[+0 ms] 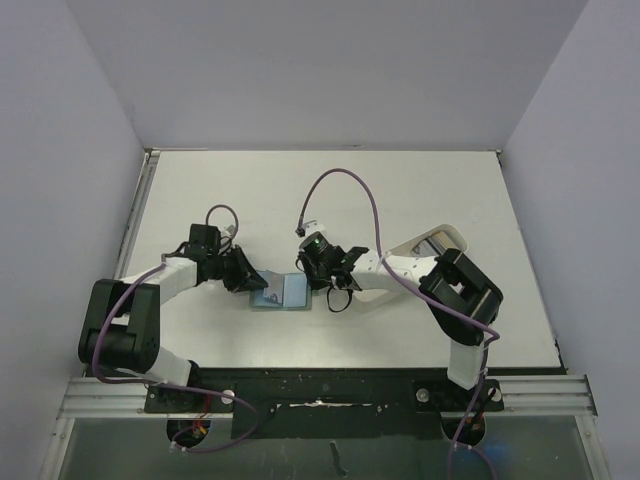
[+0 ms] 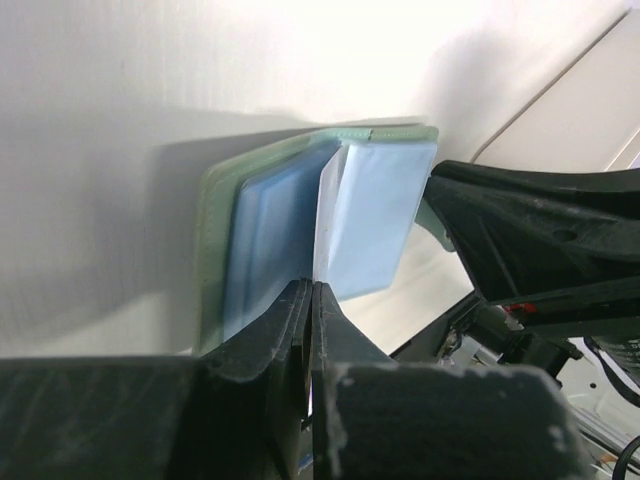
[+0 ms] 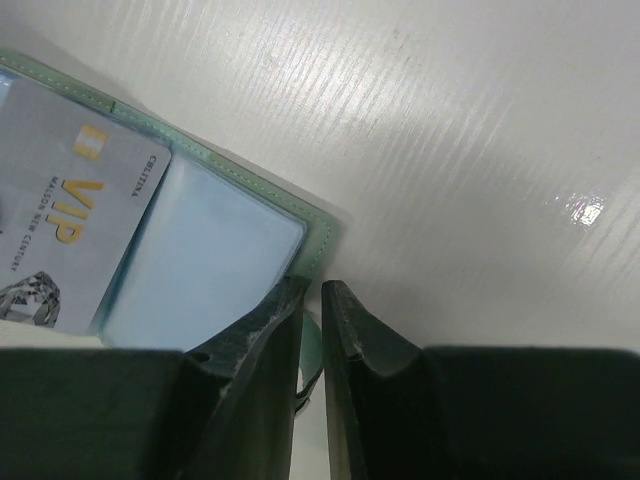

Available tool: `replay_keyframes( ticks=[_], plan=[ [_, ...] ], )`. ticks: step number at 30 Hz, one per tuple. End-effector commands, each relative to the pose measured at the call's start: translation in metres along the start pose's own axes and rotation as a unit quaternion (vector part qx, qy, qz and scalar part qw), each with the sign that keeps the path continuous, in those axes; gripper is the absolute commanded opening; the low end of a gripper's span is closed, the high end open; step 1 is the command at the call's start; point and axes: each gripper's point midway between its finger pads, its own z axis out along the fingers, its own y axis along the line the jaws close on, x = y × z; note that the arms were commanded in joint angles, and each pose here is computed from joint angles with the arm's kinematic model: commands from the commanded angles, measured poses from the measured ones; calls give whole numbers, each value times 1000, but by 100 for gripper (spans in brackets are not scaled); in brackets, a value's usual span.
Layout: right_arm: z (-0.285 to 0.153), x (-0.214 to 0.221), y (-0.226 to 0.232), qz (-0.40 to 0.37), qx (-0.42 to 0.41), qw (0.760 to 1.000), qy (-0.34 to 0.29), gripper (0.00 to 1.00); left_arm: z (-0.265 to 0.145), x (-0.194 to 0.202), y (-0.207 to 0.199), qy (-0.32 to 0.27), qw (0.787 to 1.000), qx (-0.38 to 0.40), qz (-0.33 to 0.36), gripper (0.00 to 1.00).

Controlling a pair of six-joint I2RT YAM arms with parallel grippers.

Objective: Put the credit cards into the card holder
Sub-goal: Insert the credit card into the card holder.

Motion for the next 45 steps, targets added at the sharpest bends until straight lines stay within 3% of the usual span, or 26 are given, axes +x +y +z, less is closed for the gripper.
replay_keyframes(
  ticks=[1,14,22,32,39,45],
  plan=[
    [1,-16,1,-7,0,999,-33,16,-3,-10,-6,6,999,0,36,0],
    [-6,-23,-4,4,25,999,-37,15,-4,-3,-14,15,998,34,47,0],
    [-36,-59,21,43,9,996,-77,18,-1,0,-11,27,998,32,39,0],
    [-44,-85,54,40,-6,994,-103,19,1,1,-16,22,999,40,28,0],
    [-52,-87,64,48,9,994,-95,21,-2,6,-22,17,999,40,20,0],
    [-39,-60,60,110,27,991,-68,20,-4,11,-26,2,999,40,9,0]
  ],
)
